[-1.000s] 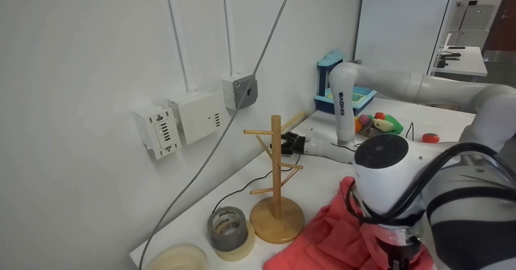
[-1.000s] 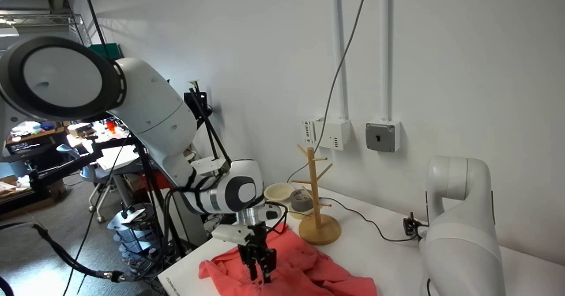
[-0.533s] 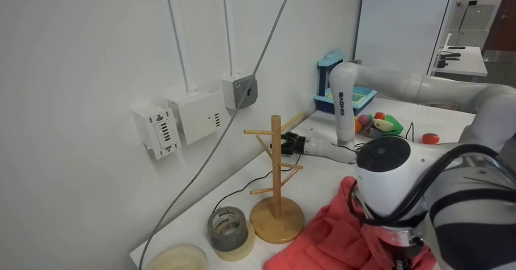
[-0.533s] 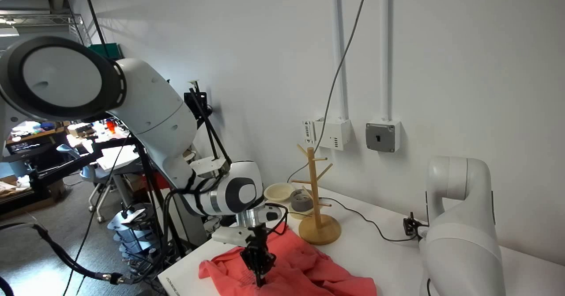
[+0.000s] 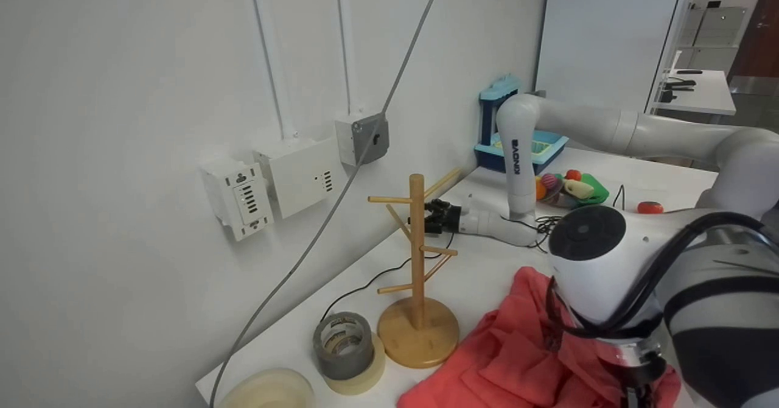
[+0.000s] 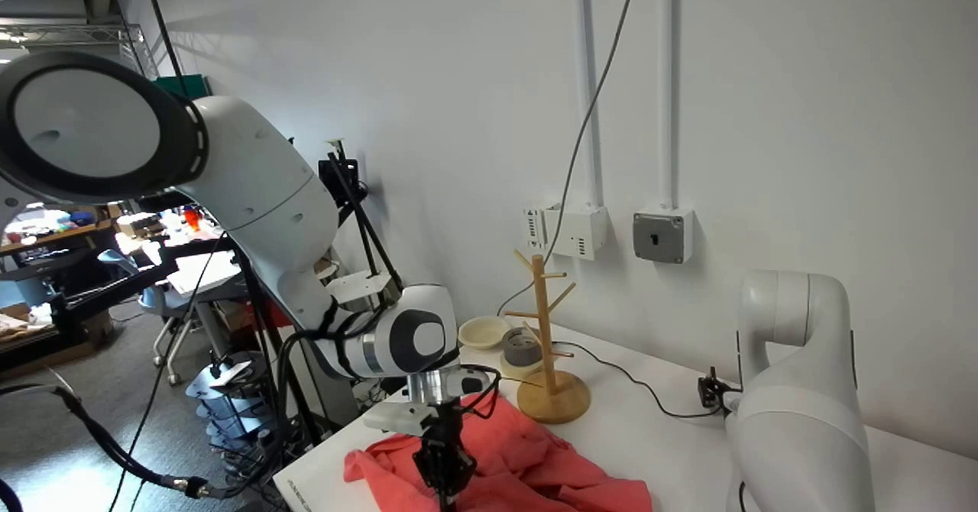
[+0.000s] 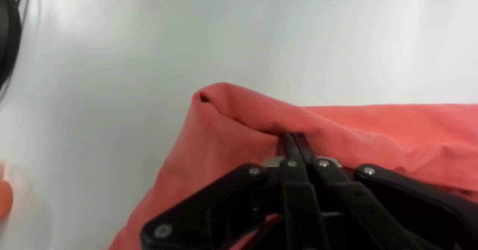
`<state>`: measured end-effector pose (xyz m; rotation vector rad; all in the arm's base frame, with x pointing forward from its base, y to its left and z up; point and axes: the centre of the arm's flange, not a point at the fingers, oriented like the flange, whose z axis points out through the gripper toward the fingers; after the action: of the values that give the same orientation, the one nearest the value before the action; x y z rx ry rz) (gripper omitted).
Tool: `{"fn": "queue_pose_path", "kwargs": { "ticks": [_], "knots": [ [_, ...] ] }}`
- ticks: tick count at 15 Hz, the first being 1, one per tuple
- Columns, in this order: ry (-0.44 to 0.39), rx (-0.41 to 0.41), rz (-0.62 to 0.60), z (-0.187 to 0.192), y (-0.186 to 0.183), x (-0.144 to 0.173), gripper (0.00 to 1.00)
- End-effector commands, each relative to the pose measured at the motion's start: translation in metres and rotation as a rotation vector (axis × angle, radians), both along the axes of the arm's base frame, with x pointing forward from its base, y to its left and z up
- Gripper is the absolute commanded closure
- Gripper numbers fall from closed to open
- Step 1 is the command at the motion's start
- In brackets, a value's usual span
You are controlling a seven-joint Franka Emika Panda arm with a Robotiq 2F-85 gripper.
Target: Unfold the orange piece of clothing
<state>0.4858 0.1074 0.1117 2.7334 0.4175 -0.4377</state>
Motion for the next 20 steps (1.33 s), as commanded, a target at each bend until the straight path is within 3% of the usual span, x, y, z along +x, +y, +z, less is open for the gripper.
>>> {"fn": "queue_pose_path", "kwargs": {
  "ticks": [1,13,14,15,20],
  "knots": [
    [0.045,-0.099,-0.033,0.025,-0.023,-0.030,1.00],
    [0.192,-0.227,-0.132,0.026,-0.025,-0.100,1.00],
    [0.192,-0.236,-0.134,0.025,-0.024,-0.102,0.73],
    [0.187,-0.253,-0.130,0.024,-0.022,-0.104,0.72],
    [0.115,-0.317,-0.119,0.028,-0.021,-0.111,0.34]
  ]
}}
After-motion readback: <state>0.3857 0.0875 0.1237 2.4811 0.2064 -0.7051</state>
